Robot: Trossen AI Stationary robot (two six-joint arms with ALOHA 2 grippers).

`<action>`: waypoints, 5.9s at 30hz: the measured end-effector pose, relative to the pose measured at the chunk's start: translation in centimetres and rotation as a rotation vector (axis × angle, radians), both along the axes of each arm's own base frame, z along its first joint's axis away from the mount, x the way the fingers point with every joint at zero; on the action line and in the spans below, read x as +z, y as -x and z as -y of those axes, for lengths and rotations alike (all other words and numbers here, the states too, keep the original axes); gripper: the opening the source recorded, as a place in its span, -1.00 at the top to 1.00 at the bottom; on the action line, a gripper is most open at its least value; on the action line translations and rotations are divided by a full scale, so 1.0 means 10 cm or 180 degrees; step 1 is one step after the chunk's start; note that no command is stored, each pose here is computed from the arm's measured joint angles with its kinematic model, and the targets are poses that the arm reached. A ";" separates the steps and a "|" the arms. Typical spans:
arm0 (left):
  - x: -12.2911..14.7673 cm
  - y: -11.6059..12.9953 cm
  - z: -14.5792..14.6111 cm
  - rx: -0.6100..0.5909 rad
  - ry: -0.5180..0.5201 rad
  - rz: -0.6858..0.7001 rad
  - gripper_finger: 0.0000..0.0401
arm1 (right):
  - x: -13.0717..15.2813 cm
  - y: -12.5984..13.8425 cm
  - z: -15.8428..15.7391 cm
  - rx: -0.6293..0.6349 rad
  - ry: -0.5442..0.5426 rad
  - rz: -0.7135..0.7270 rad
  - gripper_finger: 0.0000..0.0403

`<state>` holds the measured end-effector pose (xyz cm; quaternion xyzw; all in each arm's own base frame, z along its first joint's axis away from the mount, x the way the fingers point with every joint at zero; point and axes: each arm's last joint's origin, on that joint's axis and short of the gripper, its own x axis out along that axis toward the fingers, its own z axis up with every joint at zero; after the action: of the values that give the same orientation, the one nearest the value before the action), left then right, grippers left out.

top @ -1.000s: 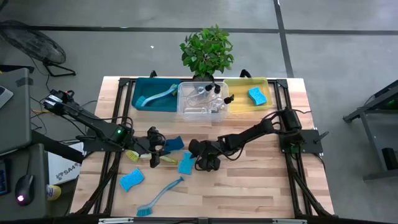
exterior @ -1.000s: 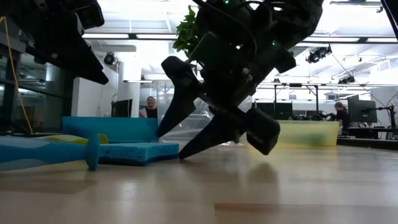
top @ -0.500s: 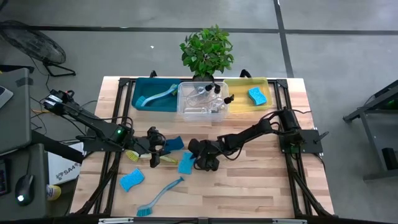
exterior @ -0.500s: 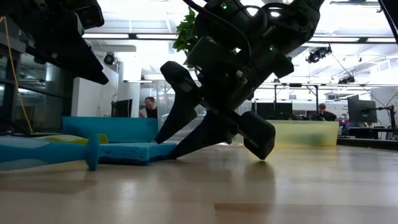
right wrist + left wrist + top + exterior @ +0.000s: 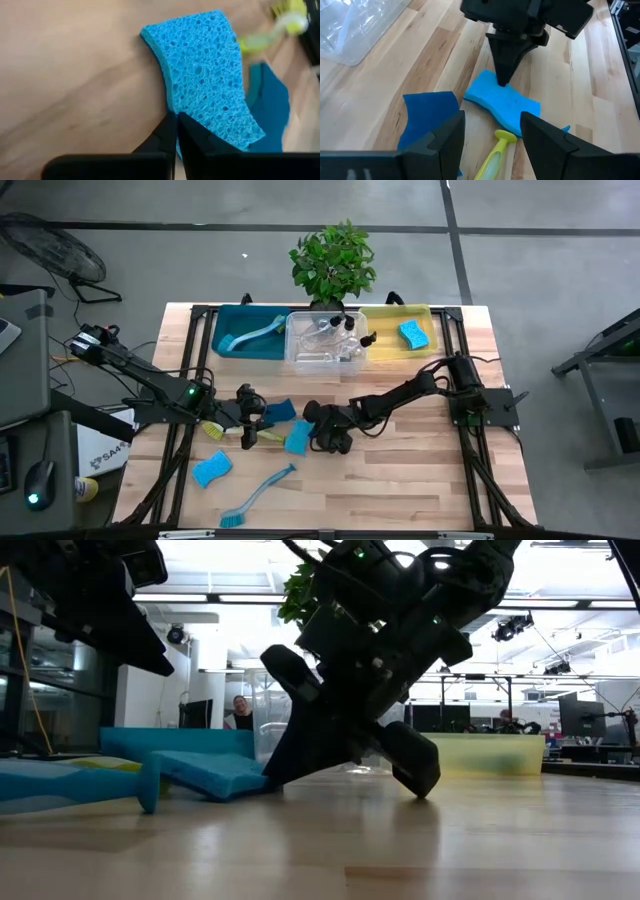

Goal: Pick & Place Kitchen Sink Supplies
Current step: Put the light blue sponge into the yellow bin, then put the light green dish brush into the blue bin

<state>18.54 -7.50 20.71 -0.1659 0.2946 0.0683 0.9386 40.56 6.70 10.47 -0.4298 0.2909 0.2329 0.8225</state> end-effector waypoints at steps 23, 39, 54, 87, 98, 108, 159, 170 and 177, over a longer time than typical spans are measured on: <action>0.00 0.00 0.00 0.0011 0.0026 0.0013 0.06 | 0.86 0.65 -0.25 -0.2262 -0.0109 -0.0224 1.00; 0.00 0.00 0.00 -0.0005 0.0031 -0.0002 0.06 | 1.44 1.66 0.26 -0.4930 -0.0185 -0.0380 1.00; 0.00 0.00 -0.01 0.0072 -0.0042 0.0021 0.06 | 1.63 1.91 1.16 -0.6548 -0.0788 -0.0265 1.00; 0.01 0.00 -0.03 0.0239 -0.0251 0.0084 0.06 | 0.86 2.35 2.36 -0.6975 -0.1804 -0.0012 0.99; 0.01 0.00 -0.03 0.0254 -0.0259 0.0089 0.06 | 0.86 2.35 2.36 -0.6963 -0.1782 -0.0005 0.56; 0.01 0.00 -0.03 0.0259 -0.0249 0.0090 0.06 | 0.93 2.33 2.37 -0.6738 -0.1674 -0.0189 0.25; 0.10 0.53 0.36 -0.0226 -0.0035 -0.1236 0.06 | 1.35 2.63 0.80 -0.5336 -0.1634 -0.0108 0.24; -0.10 0.52 0.36 -0.0518 -0.0594 -0.1389 0.06 | 1.20 2.57 0.60 -0.4913 -0.1737 0.0028 0.24; -0.30 0.44 0.44 -0.0515 -0.0786 -0.1666 0.06 | 1.25 2.53 0.48 -0.4646 -0.1815 0.0265 0.24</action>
<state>14.11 -11.87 17.72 -0.0032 0.5282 0.0692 0.8463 15.26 1.85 22.94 0.0895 0.3977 -0.3172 0.8563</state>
